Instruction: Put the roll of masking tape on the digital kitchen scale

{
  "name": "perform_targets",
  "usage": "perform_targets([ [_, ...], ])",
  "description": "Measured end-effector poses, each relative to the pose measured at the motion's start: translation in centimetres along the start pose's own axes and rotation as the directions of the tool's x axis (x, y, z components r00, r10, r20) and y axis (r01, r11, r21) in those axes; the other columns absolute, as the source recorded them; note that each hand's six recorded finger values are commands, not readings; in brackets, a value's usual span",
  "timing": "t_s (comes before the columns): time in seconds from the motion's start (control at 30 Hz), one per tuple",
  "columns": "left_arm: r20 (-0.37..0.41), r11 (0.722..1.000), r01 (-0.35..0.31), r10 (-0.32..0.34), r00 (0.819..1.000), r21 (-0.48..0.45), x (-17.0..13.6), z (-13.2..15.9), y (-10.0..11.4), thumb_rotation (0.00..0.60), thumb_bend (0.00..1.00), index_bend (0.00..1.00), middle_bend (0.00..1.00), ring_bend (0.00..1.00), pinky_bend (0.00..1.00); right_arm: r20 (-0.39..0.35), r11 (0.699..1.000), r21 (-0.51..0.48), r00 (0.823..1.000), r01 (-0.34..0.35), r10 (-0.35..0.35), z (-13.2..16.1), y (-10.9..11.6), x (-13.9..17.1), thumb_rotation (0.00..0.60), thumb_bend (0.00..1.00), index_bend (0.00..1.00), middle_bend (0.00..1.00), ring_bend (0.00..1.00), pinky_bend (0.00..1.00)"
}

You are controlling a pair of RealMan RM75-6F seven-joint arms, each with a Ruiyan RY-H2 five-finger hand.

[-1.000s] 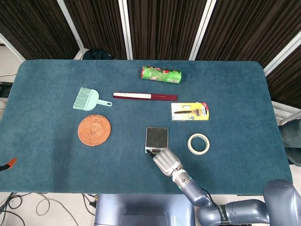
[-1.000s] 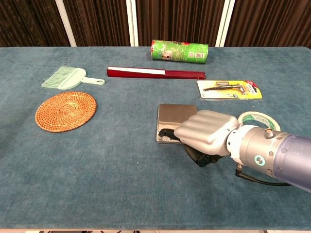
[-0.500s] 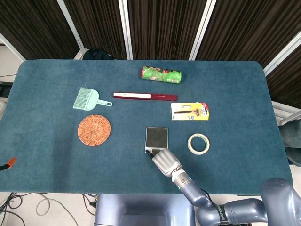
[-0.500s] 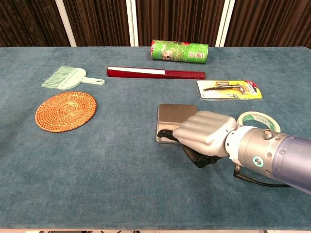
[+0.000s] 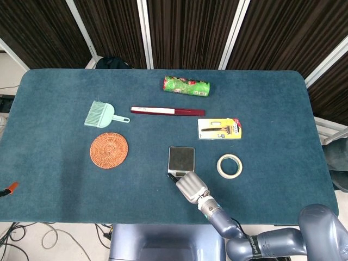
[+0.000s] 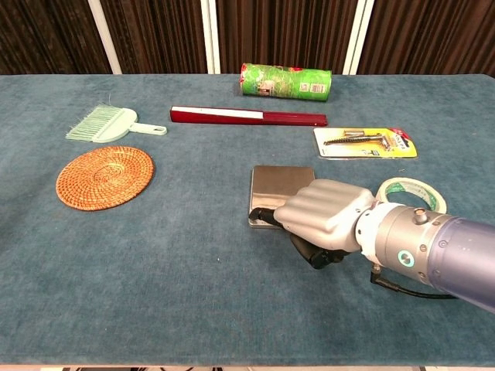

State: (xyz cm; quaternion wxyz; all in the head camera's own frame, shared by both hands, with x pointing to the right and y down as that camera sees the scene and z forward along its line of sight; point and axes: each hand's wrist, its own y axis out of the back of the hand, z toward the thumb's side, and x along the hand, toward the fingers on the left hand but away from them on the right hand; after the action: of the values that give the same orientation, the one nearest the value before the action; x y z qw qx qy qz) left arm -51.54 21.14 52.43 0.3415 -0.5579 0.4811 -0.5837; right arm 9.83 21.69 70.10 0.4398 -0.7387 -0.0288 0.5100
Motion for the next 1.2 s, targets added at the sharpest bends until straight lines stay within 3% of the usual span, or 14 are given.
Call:
perform_targets([
  [1.2,0.0,1.0,-0.002,0.002,1.0,0.005,-0.02,0.08,-0.08,0.6,0.0,0.0,0.0,0.0,0.0,-0.004,1.0,0.0,1.0,-0.01,0.01,-0.34,-0.46,0.36,0.6,0.96,0.03,0.8,0.79,0.66],
])
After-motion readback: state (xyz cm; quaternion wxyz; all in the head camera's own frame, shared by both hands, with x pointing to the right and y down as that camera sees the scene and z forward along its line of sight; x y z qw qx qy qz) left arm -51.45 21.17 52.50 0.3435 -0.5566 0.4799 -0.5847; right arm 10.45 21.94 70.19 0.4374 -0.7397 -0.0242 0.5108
